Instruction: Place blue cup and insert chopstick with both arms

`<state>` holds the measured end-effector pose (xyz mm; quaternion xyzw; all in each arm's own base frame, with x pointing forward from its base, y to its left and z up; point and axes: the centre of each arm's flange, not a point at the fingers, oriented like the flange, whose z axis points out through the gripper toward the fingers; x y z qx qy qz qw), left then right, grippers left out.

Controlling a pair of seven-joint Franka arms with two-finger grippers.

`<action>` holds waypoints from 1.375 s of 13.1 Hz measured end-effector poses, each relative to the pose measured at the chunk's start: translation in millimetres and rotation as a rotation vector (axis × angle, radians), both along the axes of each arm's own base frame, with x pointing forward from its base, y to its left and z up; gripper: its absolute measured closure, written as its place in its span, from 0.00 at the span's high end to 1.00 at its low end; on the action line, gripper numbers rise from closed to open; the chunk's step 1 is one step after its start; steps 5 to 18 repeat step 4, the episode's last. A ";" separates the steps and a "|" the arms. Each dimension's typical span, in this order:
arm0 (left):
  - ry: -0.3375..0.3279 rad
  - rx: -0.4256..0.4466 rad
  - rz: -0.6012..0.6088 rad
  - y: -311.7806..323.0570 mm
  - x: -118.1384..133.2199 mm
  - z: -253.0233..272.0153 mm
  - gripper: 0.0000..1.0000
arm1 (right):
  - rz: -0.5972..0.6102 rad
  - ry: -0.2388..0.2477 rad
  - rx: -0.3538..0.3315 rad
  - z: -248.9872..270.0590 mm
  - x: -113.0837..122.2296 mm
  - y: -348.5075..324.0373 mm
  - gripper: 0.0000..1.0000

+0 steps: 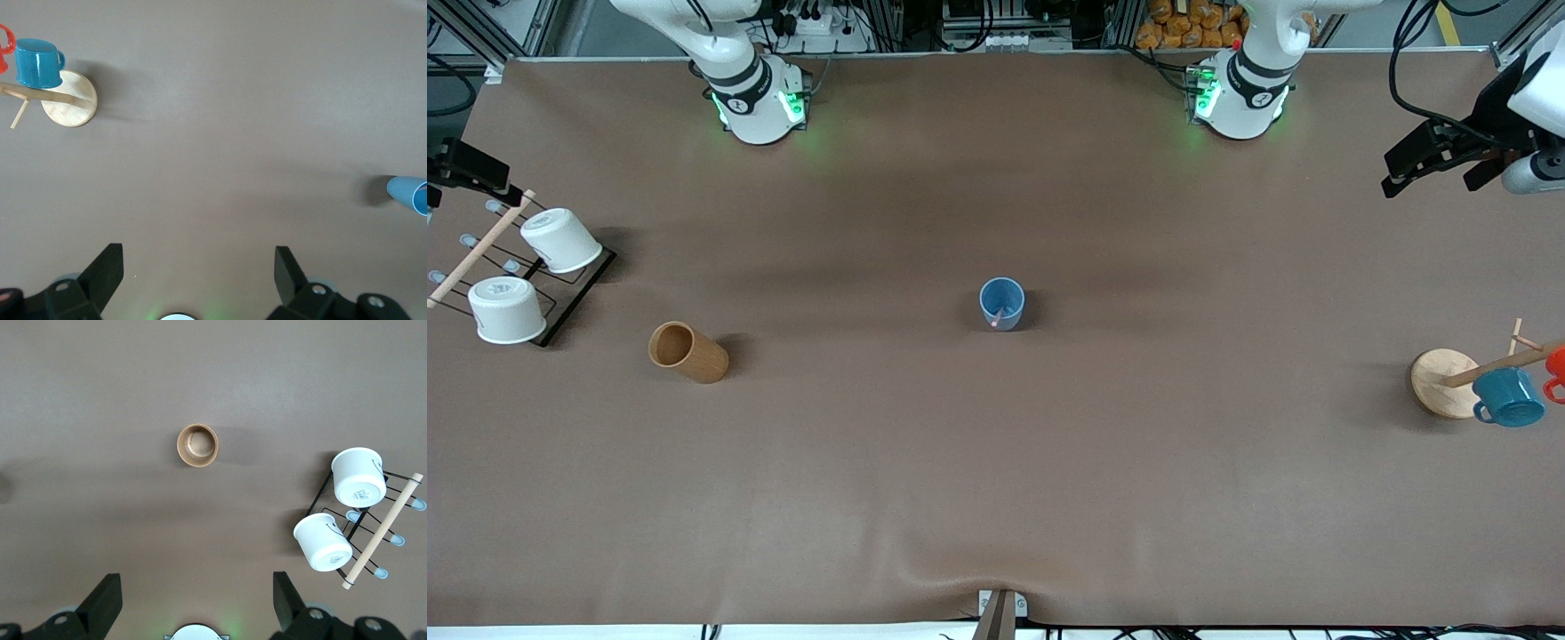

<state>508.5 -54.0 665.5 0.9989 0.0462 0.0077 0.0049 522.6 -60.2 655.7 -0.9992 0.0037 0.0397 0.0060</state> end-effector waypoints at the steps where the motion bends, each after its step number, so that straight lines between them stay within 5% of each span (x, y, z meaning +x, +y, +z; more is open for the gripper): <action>1: -0.001 0.000 0.001 0.4 0.0 0.4 1.00 | 0.002 -0.003 0.000 1.0 0.2 1.0 1.00; 18: 0.007 0.000 0.002 1.4 -0.3 -0.7 1.00 | 0.015 -0.018 -0.002 2.7 2.5 7.6 1.00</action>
